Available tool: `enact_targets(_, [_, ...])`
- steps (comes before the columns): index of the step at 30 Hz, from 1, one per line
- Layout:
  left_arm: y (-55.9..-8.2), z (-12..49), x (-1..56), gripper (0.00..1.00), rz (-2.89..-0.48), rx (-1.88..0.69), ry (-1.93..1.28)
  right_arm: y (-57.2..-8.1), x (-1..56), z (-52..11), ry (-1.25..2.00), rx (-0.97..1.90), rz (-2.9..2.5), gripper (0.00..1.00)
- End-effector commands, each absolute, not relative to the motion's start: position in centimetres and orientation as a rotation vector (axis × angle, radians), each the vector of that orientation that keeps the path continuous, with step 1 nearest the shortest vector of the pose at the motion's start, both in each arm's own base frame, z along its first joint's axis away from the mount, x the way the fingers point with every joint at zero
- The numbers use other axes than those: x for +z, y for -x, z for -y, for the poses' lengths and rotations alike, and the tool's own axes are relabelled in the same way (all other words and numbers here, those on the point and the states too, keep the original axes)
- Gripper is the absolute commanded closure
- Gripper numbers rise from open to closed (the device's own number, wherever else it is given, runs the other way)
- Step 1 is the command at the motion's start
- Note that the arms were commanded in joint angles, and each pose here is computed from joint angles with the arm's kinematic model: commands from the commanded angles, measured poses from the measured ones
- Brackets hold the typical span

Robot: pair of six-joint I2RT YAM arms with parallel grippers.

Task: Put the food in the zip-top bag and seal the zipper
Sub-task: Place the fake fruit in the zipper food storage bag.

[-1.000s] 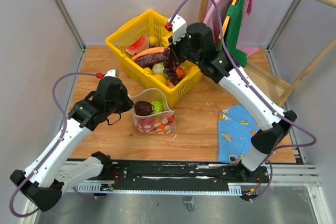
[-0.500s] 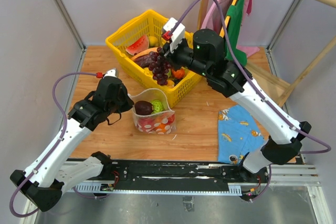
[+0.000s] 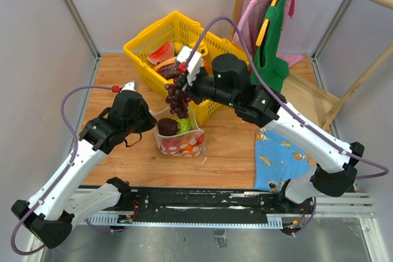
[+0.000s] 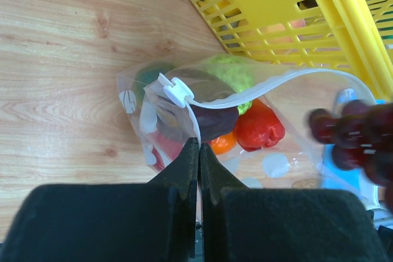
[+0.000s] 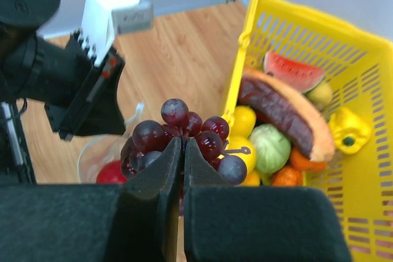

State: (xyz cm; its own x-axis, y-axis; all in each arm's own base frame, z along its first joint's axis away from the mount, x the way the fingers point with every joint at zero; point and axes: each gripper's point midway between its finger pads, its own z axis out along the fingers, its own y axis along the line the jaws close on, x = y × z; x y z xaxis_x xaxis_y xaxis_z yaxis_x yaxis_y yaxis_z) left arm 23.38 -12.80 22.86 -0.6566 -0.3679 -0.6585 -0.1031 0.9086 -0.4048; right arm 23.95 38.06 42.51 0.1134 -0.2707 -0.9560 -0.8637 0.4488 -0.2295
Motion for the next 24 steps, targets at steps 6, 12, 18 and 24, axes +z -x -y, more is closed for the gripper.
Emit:
enact_targets(6, [-23.4,12.7,23.5,0.99,-2.24,-0.456,0.351,-21.0,37.3,-38.1,1.161,0.609,-1.55,0.99])
enact_targets(12, [-23.1,12.6,23.6,1.0,-2.234,-0.464,0.351,-20.0,34.6,-37.0,1.251,0.526,-1.628,0.99])
enact_targets(18, [-22.9,12.6,23.6,1.0,-2.236,-0.471,0.35,-19.1,32.9,-36.4,1.355,0.457,-1.656,0.99])
enact_targets(24, [-22.7,12.9,23.7,1.0,-2.233,-0.498,0.335,-19.6,28.6,-37.8,1.441,0.389,-1.712,0.99])
